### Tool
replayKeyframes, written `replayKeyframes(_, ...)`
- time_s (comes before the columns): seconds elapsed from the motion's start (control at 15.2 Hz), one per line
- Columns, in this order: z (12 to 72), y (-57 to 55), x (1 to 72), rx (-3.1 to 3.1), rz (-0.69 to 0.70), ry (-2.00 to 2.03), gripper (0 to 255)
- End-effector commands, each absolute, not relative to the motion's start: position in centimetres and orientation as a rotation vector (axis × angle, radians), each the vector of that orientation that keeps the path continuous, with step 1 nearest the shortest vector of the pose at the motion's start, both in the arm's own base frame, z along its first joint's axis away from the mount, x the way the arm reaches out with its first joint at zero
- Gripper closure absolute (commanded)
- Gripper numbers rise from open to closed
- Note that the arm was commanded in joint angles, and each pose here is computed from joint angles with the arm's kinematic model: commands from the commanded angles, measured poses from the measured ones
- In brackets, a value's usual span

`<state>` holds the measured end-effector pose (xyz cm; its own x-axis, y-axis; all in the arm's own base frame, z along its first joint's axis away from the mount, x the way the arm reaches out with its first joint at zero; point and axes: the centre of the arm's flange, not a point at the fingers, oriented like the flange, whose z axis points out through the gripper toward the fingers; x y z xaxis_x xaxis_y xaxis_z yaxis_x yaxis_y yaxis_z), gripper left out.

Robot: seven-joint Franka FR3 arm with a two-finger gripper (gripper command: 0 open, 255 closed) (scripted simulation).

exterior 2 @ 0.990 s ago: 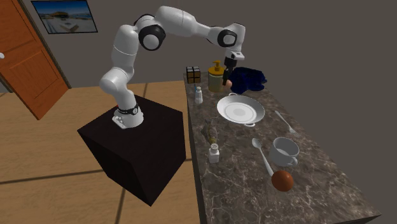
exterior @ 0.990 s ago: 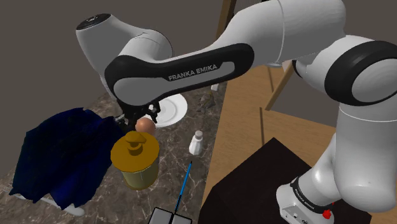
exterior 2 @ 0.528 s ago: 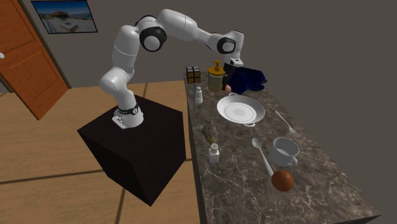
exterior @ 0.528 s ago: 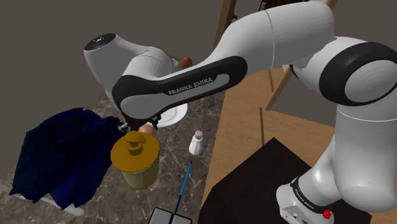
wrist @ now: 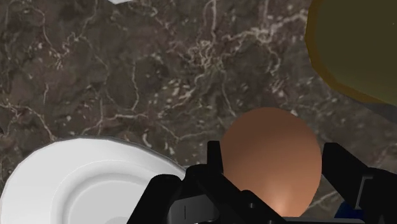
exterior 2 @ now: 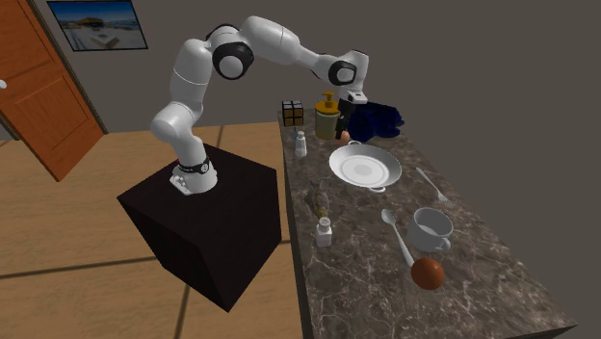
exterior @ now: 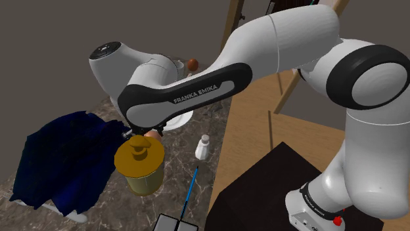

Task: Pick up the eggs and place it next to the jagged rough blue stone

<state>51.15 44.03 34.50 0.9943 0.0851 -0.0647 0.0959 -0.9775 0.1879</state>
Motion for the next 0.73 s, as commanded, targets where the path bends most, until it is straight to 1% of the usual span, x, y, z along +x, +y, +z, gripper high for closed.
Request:
replayKeyframes(0.0,34.5,44.0,51.2,2.946,-0.083,0.134,255)
replayKeyframes(0.07,34.5,44.0,51.2,2.946,-0.083,0.134,0)
replayKeyframes(0.4,34.5,44.0,51.2,2.946,-0.083,0.134,0)
replayKeyframes(0.66,39.4,45.0,51.4,2.946,-0.083,0.134,0)
